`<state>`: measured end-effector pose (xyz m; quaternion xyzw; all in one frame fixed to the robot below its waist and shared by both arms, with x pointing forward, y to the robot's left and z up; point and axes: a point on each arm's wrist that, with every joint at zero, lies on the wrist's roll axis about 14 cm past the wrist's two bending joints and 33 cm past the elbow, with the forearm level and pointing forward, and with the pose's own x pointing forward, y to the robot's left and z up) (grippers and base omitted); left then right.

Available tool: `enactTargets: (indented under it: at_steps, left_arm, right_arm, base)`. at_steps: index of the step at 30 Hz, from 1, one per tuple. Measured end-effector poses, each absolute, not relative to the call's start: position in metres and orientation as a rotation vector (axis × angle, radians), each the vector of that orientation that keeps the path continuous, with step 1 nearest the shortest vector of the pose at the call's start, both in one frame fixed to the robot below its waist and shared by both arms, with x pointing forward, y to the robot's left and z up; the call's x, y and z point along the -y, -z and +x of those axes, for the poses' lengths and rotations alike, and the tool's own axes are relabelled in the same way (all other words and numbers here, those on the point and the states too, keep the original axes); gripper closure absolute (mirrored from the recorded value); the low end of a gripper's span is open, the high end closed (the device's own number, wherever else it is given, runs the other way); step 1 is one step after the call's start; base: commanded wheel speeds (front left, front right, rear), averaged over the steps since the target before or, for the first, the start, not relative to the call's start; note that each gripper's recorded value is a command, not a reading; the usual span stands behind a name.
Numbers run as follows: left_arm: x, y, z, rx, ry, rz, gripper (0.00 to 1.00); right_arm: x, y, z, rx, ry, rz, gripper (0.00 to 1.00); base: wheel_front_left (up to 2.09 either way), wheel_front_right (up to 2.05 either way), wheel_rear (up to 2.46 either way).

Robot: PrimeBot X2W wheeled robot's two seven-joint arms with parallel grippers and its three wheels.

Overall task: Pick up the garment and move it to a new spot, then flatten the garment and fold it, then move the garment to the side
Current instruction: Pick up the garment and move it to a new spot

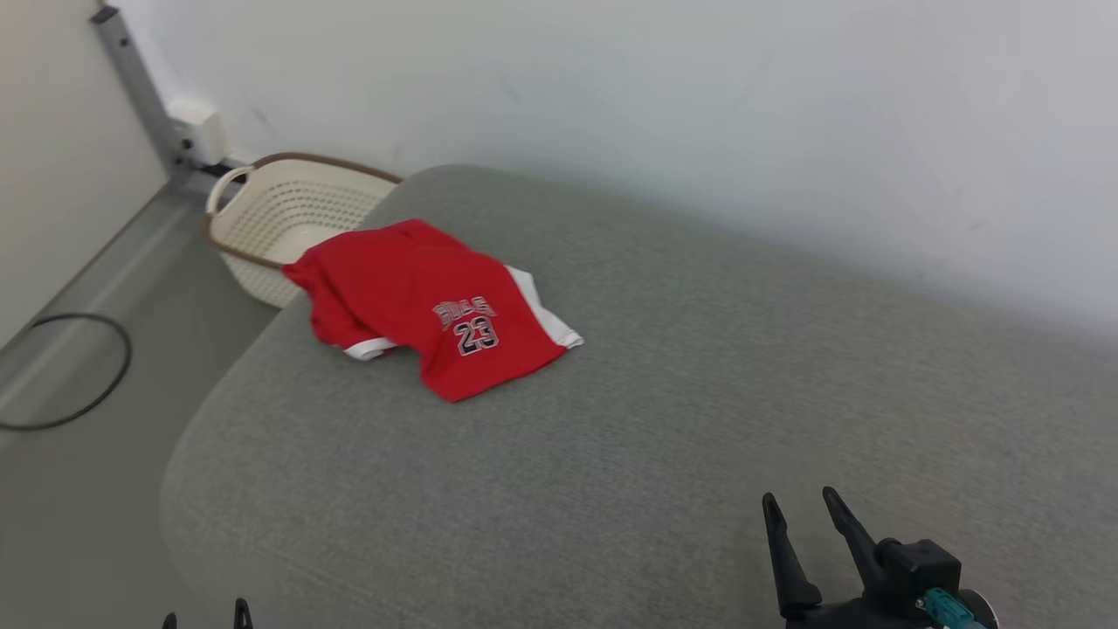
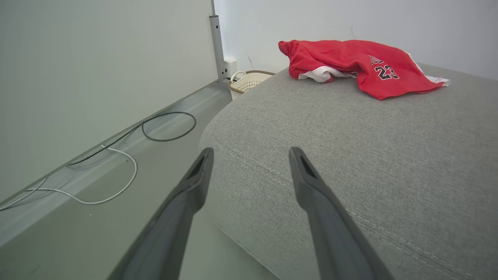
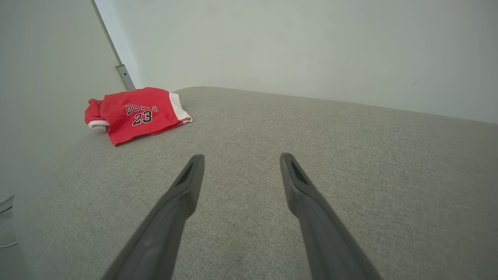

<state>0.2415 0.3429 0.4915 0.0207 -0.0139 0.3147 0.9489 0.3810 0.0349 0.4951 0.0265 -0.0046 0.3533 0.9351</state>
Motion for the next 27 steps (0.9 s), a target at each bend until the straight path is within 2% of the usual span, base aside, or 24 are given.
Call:
enactTargets:
  at_steps: [8, 13, 27]
  left_arm:
    - [-0.363, -0.489, 0.207, 0.019, -0.731, 0.030, 0.00]
    - [-0.366, -0.484, 0.217, 0.010, -0.705, -0.021, 0.00]
    - [-0.385, -0.551, 0.369, 0.087, -0.458, 0.107, 0.00]
  right_arm:
    - [-0.066, -0.489, 0.378, -0.006, -0.825, 0.044, 0.00]
    - [-0.068, -0.488, 0.387, -0.002, -0.836, 0.039, 0.00]
    - [-0.013, -0.472, 0.430, -0.004, -0.727, -0.008, 0.00]
  base:
    - [0.00, 0.00, 0.00]
    - [0.00, 0.00, 0.00]
    - [0.00, 0.00, 0.00]
